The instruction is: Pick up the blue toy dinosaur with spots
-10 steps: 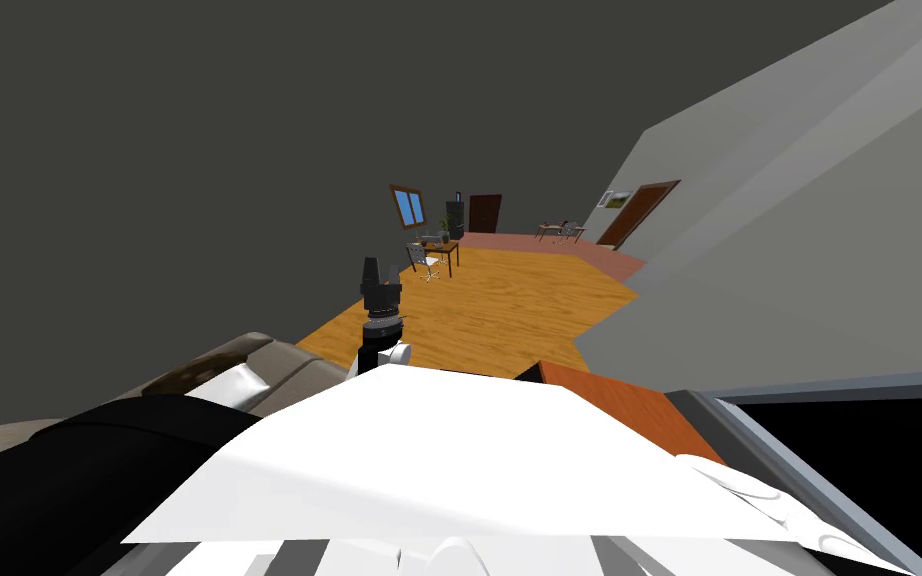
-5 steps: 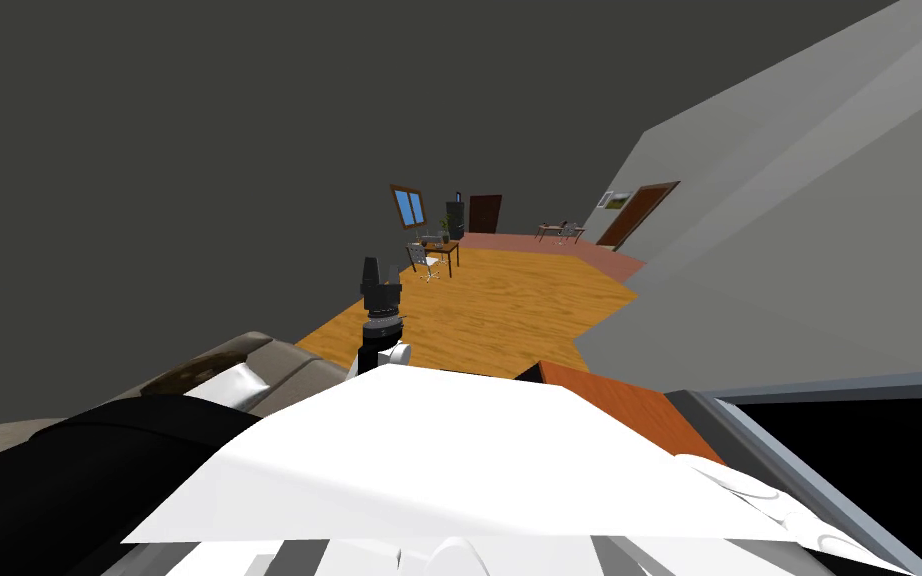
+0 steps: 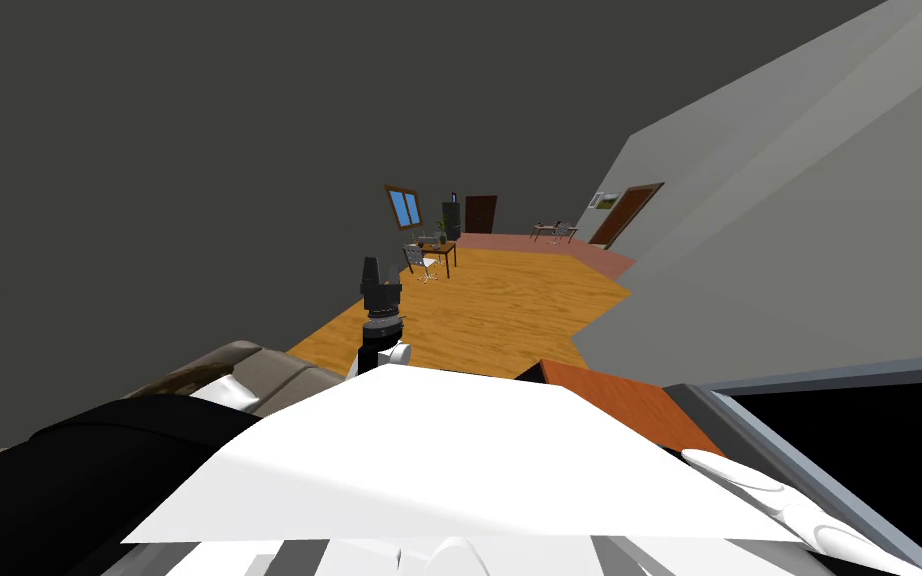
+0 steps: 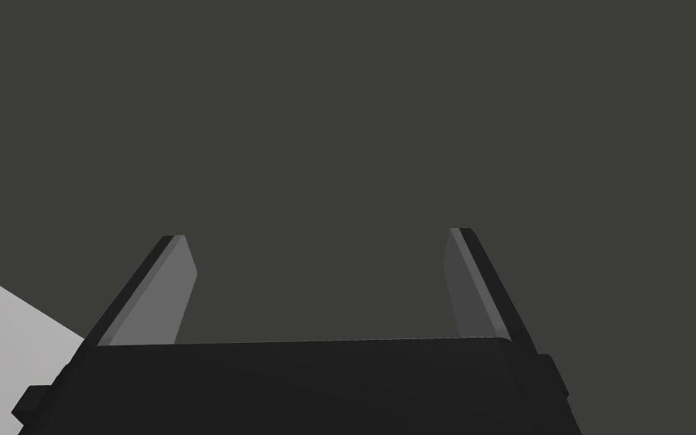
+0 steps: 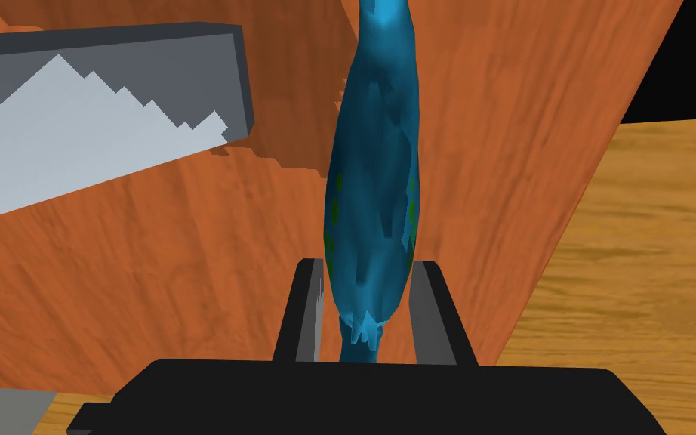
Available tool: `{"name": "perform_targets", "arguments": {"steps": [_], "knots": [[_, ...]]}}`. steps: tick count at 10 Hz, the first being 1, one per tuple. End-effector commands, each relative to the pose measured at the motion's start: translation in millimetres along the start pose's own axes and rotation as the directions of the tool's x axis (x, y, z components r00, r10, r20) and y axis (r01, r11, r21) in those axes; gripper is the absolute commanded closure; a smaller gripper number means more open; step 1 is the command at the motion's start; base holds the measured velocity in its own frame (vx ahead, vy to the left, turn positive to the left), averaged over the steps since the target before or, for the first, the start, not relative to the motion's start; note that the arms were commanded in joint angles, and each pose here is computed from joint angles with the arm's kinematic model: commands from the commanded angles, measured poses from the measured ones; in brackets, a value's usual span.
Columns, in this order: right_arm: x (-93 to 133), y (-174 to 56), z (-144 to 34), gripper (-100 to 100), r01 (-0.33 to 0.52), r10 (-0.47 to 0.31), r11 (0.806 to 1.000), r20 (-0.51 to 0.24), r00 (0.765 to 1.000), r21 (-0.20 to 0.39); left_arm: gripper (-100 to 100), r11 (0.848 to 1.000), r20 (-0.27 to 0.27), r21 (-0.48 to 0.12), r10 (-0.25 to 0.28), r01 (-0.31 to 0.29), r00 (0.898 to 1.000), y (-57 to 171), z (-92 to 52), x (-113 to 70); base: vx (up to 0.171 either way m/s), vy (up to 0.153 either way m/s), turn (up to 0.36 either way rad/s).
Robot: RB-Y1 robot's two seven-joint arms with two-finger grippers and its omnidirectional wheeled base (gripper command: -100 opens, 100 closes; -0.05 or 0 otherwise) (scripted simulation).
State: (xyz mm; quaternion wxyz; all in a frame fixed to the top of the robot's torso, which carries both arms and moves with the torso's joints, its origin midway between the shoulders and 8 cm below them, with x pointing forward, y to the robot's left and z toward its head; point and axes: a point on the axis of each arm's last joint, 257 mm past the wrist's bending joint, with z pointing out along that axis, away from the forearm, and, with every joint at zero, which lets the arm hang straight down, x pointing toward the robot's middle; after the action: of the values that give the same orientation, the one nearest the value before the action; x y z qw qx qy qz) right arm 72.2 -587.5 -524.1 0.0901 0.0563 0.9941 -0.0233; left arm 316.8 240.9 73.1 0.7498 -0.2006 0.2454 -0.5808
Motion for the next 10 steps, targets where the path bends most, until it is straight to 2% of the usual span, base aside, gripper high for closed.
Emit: {"name": "perform_targets", "arguments": {"steps": [1, 8, 9, 10], "knots": [[-3, -8, -2.3, 100, 0.011, -0.011, 1.000, -0.002, 1.000, -0.001, 0, 1.000, 0.000, 0.000, 0.000, 0.000, 1.000, 0, 0.0, 0.0, 0.021, 0.042, -0.043], [-14, -35, -11.8, 100, 0.043, -0.043, 0.999, -0.005, 0.999, -0.012, 0, 1.000, 0.000, 0.000, 0.000, 0.000, 1.000, 0, 0.0, 0.0, 0.018, 0.045, -0.061], [-12, -33, -9.8, 100, 0.038, -0.038, 0.999, -0.004, 0.999, -0.008, 0, 1.000, 0.000, 0.000, 0.000, 0.000, 1.000, 0, 0.0, 0.0, 0.006, 0.025, -0.028], [-11, -34, -10.2, 0, 0.040, -0.040, 0.999, -0.005, 0.999, -0.010, 0, 1.000, 0.000, 0.000, 0.000, 0.000, 1.000, 0, 0.0, 0.0, 0.000, 0.000, 0.000]]}}
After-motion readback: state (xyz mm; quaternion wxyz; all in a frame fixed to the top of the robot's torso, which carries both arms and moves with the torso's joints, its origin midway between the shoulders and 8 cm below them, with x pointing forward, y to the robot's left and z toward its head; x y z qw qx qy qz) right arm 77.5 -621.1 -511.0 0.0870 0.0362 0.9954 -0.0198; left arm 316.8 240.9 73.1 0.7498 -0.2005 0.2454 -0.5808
